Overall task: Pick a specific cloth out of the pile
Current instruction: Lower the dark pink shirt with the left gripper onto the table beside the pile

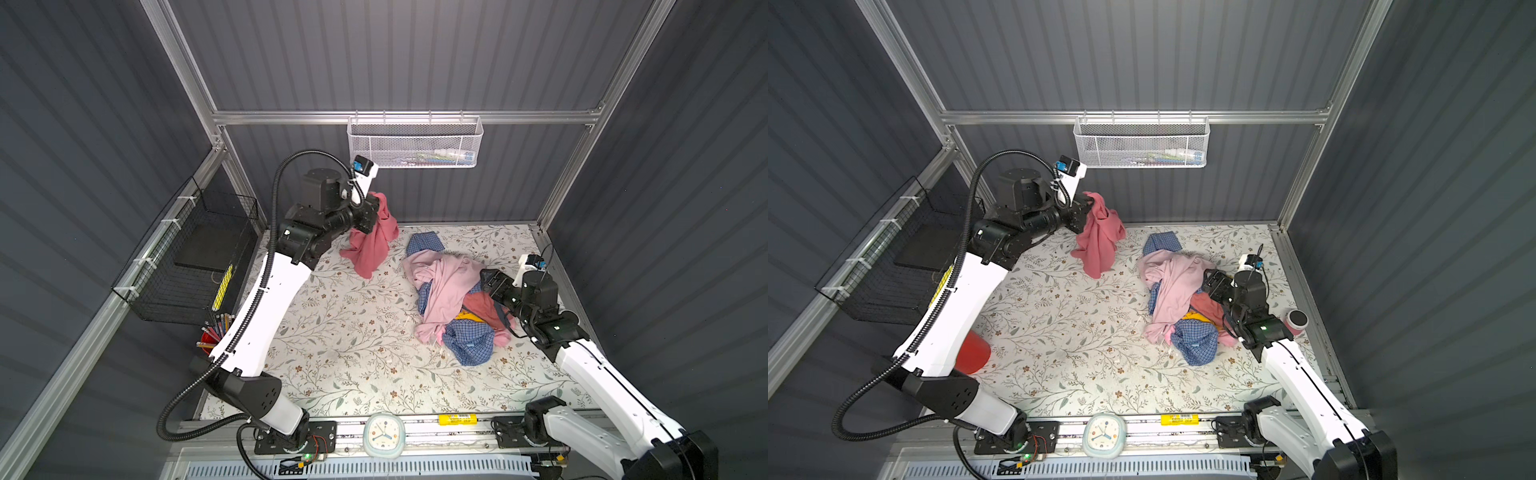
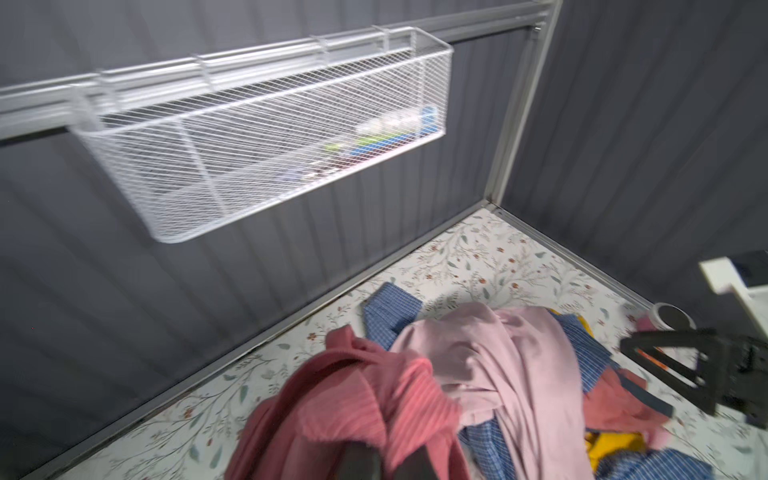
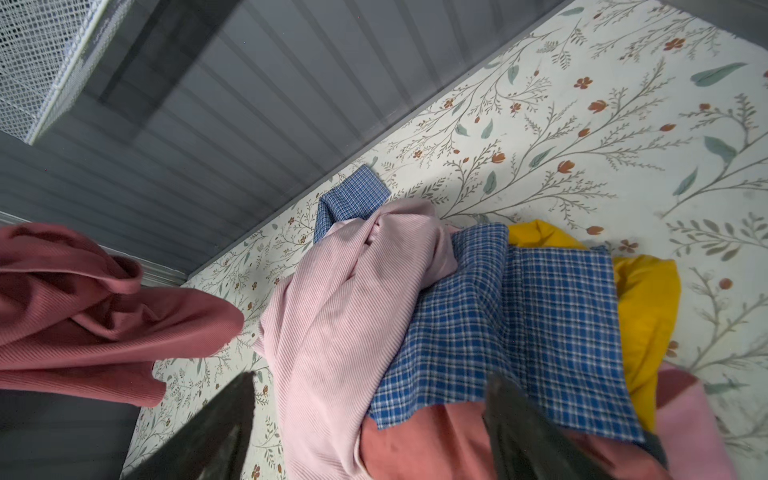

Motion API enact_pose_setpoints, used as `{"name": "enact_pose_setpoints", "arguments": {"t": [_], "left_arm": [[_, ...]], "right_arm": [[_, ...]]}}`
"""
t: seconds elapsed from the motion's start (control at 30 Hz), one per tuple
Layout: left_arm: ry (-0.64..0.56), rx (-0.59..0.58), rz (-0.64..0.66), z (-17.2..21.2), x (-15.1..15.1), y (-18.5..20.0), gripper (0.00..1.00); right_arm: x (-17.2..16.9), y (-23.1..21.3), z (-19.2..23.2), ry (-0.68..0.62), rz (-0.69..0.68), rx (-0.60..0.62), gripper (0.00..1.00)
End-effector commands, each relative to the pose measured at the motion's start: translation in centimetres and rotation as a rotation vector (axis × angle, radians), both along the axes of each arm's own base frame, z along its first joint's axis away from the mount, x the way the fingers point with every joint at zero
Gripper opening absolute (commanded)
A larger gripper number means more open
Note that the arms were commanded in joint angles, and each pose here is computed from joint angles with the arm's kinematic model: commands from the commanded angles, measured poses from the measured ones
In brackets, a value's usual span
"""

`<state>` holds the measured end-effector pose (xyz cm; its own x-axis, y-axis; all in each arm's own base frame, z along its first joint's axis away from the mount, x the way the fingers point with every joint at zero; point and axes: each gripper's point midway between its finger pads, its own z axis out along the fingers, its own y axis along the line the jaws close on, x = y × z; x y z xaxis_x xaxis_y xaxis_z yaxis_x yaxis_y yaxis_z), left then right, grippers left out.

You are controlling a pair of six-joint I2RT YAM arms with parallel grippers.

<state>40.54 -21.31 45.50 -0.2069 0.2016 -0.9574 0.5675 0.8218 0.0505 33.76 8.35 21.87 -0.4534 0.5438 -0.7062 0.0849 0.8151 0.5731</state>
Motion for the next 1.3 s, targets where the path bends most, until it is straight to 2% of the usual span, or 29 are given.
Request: {"name": "enact_pose_setpoints", "arguments": {"t": [0.0,0.17,0.37,0.47,0.6,0.83,0.93,1.27], "left_arm": [[0.013,0.018,0.17,0.4,2.4,4.1,0.0],[0.077,0.079,0.298,-2.9,5.0,8.4,0.0],[0.16,0.086,0.417,-6.8,7.8,13.5,0.0],[0.213,0.064,0.432,-8.5,8.6,14.8,0.0],[0.277,0.023,0.379,-10.8,8.9,14.1,0.0],[0.398,0.085,0.403,-16.4,9.6,14.5,0.0],[0.461,0.064,0.382,-18.8,9.1,13.9,0.0],[0.656,-0.037,0.201,-24.5,5.1,6.2,0.0]], "right_arm": [[0.5,0.5,1.8,-0.043,0.026,0.008,0.86],[0.7,0.6,2.2,-0.039,0.034,0.003,0.85],[0.3,0.4,1.8,-0.021,0.026,-0.002,0.85],[0.3,0.4,1.5,-0.011,0.022,-0.004,0.85],[0.5,0.4,1.5,-0.004,0.025,-0.012,0.85],[0.6,0.6,1.5,0.01,0.04,-0.021,0.84],[0.5,0.5,1.2,0.013,0.032,-0.014,0.85],[1.2,1.4,0.6,0.033,0.052,0.011,0.84]]}}
